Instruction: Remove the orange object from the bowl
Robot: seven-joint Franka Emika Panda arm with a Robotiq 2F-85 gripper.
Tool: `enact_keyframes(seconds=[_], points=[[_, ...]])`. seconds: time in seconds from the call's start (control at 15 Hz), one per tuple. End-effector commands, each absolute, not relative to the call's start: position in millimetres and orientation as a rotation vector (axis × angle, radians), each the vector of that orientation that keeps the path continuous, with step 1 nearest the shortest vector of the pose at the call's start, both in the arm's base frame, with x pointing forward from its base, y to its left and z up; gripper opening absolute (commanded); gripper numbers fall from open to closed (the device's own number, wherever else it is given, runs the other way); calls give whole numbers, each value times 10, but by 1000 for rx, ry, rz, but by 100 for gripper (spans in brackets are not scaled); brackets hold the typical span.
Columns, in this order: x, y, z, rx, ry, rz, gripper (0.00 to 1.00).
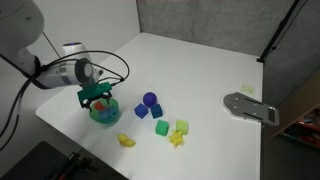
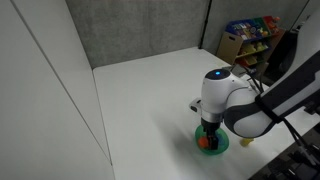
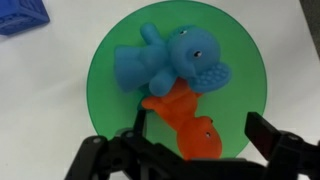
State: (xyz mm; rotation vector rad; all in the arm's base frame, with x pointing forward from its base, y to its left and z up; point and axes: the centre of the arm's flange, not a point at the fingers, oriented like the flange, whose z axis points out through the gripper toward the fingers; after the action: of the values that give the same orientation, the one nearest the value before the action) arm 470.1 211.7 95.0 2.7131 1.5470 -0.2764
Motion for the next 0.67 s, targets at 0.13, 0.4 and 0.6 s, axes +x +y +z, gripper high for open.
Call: enact_keyframes(seconds=[0.13, 0.4, 0.6], points=[[4717, 2101, 955, 2698, 1538, -248, 100], [4715, 2117, 964, 2689, 1570, -188, 100], [4697, 2157, 934, 2682, 1603, -141, 100]])
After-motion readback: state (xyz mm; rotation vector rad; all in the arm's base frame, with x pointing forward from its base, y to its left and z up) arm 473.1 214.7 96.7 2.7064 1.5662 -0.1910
